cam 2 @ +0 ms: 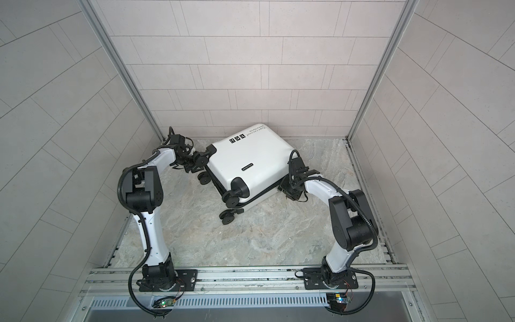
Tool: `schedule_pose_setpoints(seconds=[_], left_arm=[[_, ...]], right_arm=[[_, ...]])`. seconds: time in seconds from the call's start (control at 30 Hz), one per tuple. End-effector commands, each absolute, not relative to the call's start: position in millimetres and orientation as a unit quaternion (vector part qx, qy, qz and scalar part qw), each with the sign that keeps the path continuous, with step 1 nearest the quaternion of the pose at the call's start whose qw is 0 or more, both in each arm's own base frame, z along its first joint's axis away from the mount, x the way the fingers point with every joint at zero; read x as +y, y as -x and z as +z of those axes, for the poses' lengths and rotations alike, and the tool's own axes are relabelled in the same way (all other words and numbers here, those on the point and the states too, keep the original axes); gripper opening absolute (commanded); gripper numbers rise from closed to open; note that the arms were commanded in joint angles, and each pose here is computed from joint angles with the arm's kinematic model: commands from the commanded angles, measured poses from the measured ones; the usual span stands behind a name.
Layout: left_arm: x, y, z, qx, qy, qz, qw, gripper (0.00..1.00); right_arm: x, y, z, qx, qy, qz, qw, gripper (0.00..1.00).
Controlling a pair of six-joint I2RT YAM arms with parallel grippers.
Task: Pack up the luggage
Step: 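Push the closed suitcase upright onto its wheels with both grippers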
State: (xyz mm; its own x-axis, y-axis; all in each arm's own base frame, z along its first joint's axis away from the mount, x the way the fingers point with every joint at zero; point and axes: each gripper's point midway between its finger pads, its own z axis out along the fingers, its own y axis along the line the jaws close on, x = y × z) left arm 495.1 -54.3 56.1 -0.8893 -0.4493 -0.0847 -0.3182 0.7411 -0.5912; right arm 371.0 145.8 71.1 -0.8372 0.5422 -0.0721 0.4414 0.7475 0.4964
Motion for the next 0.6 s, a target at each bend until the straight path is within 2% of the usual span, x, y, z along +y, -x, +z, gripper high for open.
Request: schedule_pose_setpoints(seconds=[0.0, 0.17, 0.57], left_arm=[[-101, -453, 48, 0.934, 0.156, -0.319, 0.044, 0.44], [-131, -425, 45, 0.938, 0.123, -0.325, 0.026, 0.43], [-219, -369, 45, 0.928, 0.078, -0.365, 0.021, 0.43]], right_arm=[[164, -406, 90, 0.924, -0.225, 0.282, 0.127, 0.52], [155, -443, 94, 0.920, -0.237, 0.290, 0.118, 0.51], [103, -484, 103, 0.927, -0.226, 0.288, 0.084, 0.54]])
